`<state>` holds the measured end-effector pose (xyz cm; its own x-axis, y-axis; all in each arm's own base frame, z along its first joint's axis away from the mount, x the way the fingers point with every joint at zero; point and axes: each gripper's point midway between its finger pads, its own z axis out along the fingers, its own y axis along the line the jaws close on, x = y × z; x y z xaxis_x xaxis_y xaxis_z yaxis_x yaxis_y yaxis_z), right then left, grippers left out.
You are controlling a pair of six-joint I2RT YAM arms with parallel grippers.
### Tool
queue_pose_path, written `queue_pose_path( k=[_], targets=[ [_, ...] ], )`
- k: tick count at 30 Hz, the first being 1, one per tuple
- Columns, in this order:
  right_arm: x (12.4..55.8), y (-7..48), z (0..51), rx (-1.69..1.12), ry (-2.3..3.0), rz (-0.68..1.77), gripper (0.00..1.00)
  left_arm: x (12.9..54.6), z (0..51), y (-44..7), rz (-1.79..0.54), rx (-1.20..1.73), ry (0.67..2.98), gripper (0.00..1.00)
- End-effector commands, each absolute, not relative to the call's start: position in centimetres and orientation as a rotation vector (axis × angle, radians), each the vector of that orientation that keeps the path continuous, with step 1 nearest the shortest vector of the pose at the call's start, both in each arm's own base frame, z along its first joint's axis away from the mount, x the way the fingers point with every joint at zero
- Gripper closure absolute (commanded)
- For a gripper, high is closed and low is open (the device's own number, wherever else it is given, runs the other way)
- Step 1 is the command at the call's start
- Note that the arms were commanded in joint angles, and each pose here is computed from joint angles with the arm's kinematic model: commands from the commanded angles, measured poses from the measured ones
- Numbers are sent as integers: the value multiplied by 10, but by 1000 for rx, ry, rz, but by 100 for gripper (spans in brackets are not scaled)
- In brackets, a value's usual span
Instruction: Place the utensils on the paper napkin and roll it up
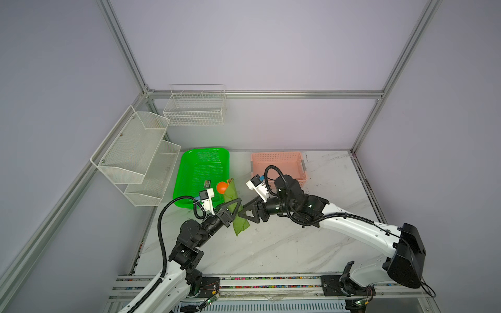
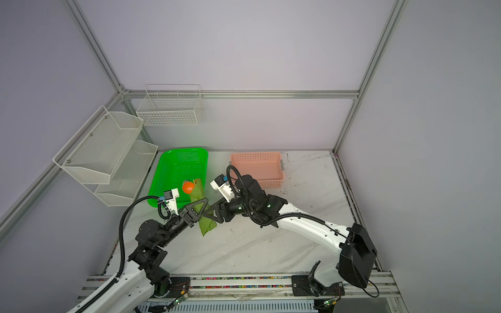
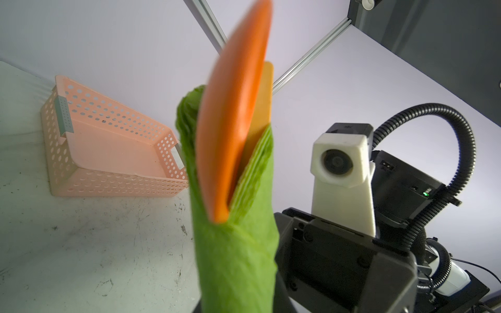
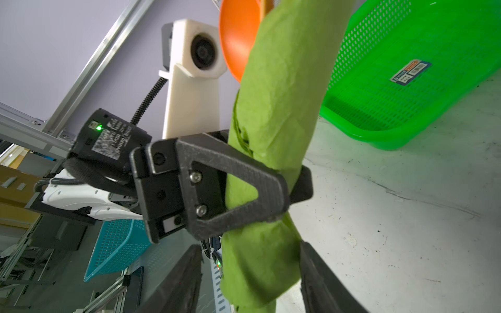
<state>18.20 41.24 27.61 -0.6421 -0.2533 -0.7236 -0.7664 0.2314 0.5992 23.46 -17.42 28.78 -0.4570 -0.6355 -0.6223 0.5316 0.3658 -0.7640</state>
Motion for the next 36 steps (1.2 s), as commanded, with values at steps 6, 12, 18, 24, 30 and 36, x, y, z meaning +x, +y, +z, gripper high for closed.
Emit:
queue_pose_path(
  k=[6, 12, 18, 24, 30, 36],
  targets=[
    [173, 421, 284, -984, 1969, 1448, 43, 229, 348, -172, -1366, -41, 1396, 100],
    [170, 424, 285, -998, 1955, 1474, 49, 231, 348, -173, -1373, -46, 1393, 100],
    [180, 424, 266, -945, 2035, 1401, 49, 230, 350, -173, -1378, -40, 1387, 100],
    [195, 413, 259, -865, 2089, 1272, 57, 227, 352, -169, -1366, -48, 1374, 100],
    [182, 426, 255, -959, 2049, 1386, 64, 224, 357, -172, -1410, -39, 1354, 100],
    [167, 435, 261, -1021, 1976, 1536, 88, 219, 364, -171, -1434, -28, 1332, 100]
  ],
)
